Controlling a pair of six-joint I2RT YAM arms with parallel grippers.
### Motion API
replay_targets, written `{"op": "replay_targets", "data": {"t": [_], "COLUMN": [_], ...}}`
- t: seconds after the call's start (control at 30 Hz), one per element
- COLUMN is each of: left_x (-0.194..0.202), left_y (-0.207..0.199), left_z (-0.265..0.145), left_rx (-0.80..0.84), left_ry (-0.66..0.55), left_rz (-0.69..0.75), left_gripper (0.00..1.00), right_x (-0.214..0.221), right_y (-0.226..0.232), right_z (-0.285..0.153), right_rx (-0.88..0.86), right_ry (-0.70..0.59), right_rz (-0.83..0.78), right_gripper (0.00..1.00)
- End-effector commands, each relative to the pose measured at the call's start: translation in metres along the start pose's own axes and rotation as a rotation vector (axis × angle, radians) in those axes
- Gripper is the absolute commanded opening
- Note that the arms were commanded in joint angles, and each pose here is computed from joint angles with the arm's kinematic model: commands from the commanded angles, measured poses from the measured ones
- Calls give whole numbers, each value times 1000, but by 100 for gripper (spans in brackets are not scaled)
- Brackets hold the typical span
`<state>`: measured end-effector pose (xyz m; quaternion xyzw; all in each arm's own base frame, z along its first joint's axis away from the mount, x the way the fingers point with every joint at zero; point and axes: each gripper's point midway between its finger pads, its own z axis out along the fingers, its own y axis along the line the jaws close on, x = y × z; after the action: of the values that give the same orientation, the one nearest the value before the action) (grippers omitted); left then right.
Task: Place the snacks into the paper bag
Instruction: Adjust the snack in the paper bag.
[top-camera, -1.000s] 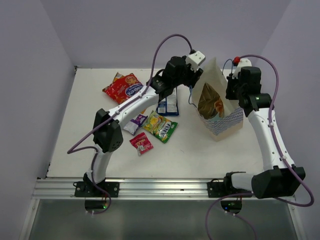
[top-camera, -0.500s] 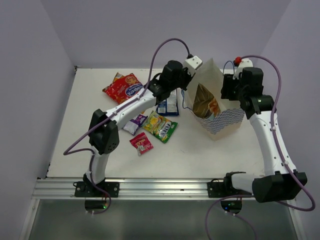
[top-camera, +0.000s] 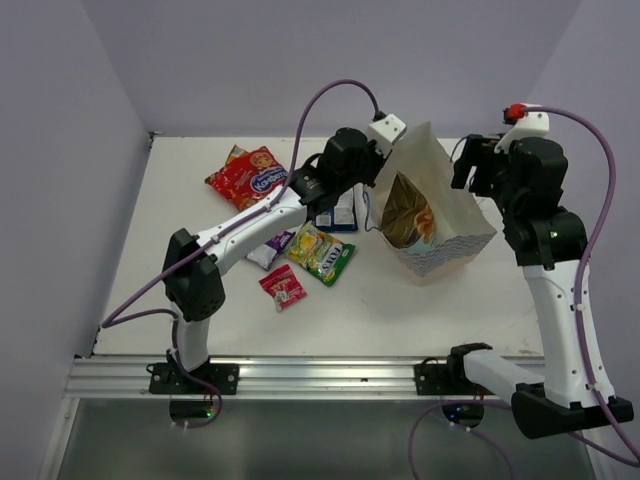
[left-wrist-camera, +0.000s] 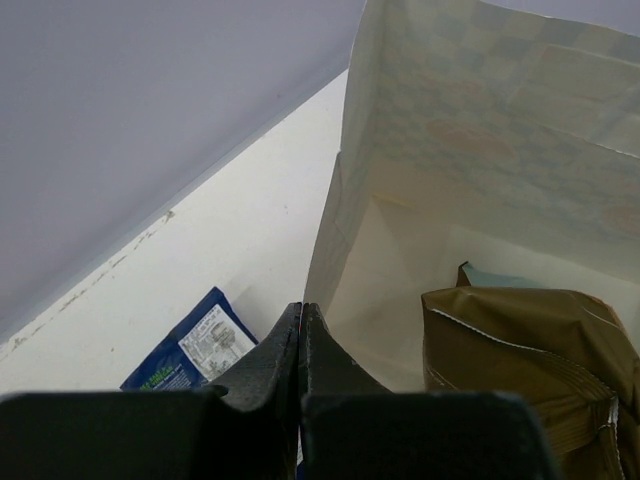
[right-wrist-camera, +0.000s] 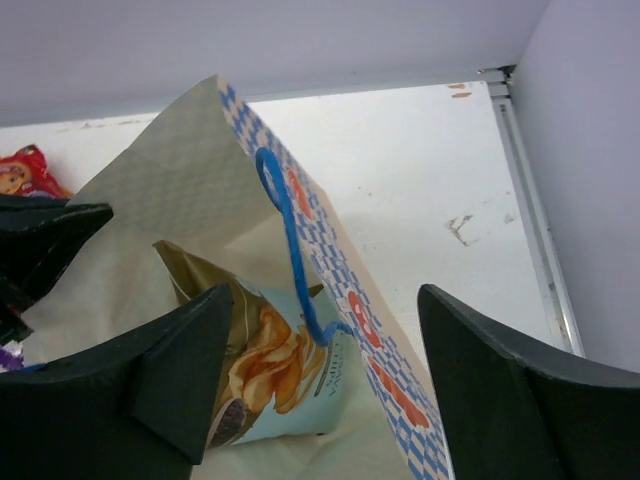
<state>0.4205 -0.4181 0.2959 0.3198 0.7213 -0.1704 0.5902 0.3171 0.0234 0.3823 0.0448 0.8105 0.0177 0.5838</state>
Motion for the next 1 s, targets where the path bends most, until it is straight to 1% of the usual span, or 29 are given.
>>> {"op": "replay_targets", "data": {"t": [0.0, 0.03, 0.13, 0.17, 0.37, 0.47, 0.5, 0.53, 0.57, 0.6, 0.63, 0.7, 0.73, 0.9, 0.97], "left_x": [-32, -30, -31, -30, -26, -23, -24, -23, -23, -23, -23, -22, -22, -16, -15], "left_y": [9, 9, 8, 9, 9, 10, 12, 12, 12, 13, 13, 13, 13, 8, 7], "left_z": [-23, -23, -28, -29, -32, -34, -35, -37, -37, -39, -39, -41, -41, -39, -36], "left_rx": [-40, -39, -42, -45, -58, -68, -74, -79, -85, -85, -88, -91, -91, -83, -82], "left_ry": [-62, -53, -50, -48, -29, -11, -10, -6, -3, -2, 0, 4, 4, 10, 10], "left_rz": [-58, -58, -57, -73, -106, -120, -121, -128, -132, -135, -142, -150, -158, -177, -187], "left_gripper": [0, 0, 0, 0, 0, 0, 0, 0, 0, 0, 0, 0, 0, 0, 0], "right_x": [-15, -19, -29, -32, -57, -69, -69, -69, -65, -59, -54, -40, -35, -12, 3], "right_y": [-21, -27, -39, -39, -25, -7, 11, 22, 34, 54, 60, 67, 68, 82, 85], "right_z": [-15, -18, -29, -31, -55, -68, -70, -71, -66, -68, -65, -57, -54, -41, -27], "right_rx": [120, 152, 211, 207, 103, -6, -109, -169, -227, -344, -372, -398, -401, -400, -371], "right_ry": [-49, -65, -112, -125, -241, -273, -264, -255, -218, -180, -145, -61, -39, 40, 94], "right_rz": [30, 34, 46, 46, 51, 34, 22, 20, 20, 9, 26, 33, 37, 44, 33], "right_gripper": [79, 87, 89, 89, 91, 88, 86, 85, 85, 81, 79, 71, 67, 65, 65]}}
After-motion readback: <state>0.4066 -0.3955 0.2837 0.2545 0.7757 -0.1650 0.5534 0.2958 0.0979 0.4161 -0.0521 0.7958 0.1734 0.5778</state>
